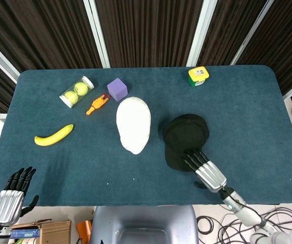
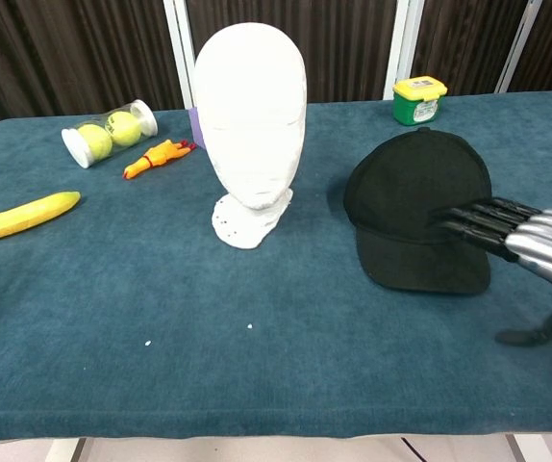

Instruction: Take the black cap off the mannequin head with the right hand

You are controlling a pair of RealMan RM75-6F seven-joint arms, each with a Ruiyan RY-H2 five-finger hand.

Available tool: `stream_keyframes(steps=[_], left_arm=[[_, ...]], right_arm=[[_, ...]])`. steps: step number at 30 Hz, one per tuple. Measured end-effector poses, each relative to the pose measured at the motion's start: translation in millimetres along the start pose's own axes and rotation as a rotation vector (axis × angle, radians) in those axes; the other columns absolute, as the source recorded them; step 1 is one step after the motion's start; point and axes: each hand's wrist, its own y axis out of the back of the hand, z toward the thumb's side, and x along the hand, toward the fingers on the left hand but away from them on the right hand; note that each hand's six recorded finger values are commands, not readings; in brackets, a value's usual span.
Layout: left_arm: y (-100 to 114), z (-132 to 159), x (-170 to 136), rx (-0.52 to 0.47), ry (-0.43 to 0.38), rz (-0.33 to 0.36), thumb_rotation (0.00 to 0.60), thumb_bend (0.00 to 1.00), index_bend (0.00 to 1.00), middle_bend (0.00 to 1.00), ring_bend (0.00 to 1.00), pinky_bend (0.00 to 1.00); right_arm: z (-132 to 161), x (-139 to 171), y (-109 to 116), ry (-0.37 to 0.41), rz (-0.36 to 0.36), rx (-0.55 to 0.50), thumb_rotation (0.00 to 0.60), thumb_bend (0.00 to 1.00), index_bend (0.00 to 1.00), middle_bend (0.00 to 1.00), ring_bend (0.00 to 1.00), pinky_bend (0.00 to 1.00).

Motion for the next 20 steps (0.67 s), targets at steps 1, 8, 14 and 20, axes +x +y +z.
stream_keyframes(steps=[1,8,14,20], left_arm=[[0,0,0,0.000,0.000,0.000,0.600,0.34,0.00,0.07,0.05,0.14],[13,-9,-5,0.004,0.034,0.027,0.600,0.35,0.00,0.01,0.00,0.09],[28,-20,-9,0.022,0.133,-0.020,0.600,0.36,0.00,0.00,0.00,0.06],[36,-19,-10,0.054,0.141,-0.038,0.600,0.36,0.00,0.00,0.00,0.06]], right_arm=[[2,6,3,0.001,0.019,-0.015,0.600,0.00,0.00,0.00,0.00,0.00],[-14,60,41,-0.078,0.098,0.017,0.600,0.00,0.00,0.00,0.00,0.00],[-36,114,81,-0.330,-0.017,0.218,0.600,0.00,0.00,0.00,0.00,0.00],[-58,147,92,-0.511,-0.065,0.231,0.600,0.00,0.00,0.00,0.00,0.00]])
